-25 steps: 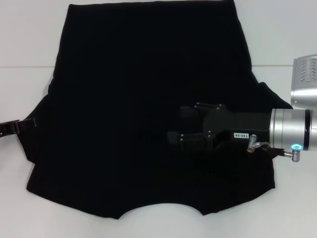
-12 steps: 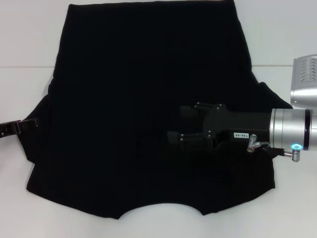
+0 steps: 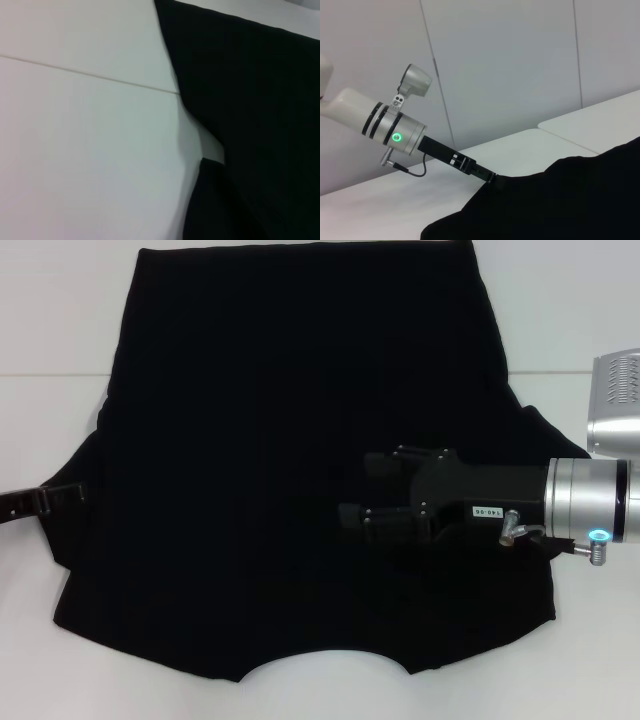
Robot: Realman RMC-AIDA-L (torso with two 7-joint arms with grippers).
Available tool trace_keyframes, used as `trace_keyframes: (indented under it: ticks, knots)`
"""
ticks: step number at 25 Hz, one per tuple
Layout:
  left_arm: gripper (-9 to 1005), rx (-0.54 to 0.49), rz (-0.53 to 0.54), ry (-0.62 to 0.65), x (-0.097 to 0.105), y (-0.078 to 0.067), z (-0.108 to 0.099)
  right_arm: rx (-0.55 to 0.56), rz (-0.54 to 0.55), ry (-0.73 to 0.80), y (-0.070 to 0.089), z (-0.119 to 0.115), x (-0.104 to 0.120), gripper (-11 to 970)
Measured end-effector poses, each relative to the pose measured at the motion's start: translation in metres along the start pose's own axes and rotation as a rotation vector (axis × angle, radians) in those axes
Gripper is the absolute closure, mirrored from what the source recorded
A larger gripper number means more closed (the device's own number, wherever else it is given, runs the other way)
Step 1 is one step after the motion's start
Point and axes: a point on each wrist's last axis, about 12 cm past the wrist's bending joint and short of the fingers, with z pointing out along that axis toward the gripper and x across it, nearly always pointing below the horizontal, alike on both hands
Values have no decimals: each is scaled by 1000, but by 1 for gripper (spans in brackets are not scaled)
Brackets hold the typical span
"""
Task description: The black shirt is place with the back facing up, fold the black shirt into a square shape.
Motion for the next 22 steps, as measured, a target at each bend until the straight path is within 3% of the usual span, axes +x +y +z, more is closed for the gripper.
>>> trace_keyframes:
  ticks: [12,15,22]
  knots:
    - [136,4,24,14,0,-3,2,2,0,-1,0,0,0,48]
    - [305,-1,23,13,0,-2,1,2,0,-2,0,0,-1,48]
    - [585,-12,33,14,-1,-1,1,5,-2,-7,-1,-1,-2,47]
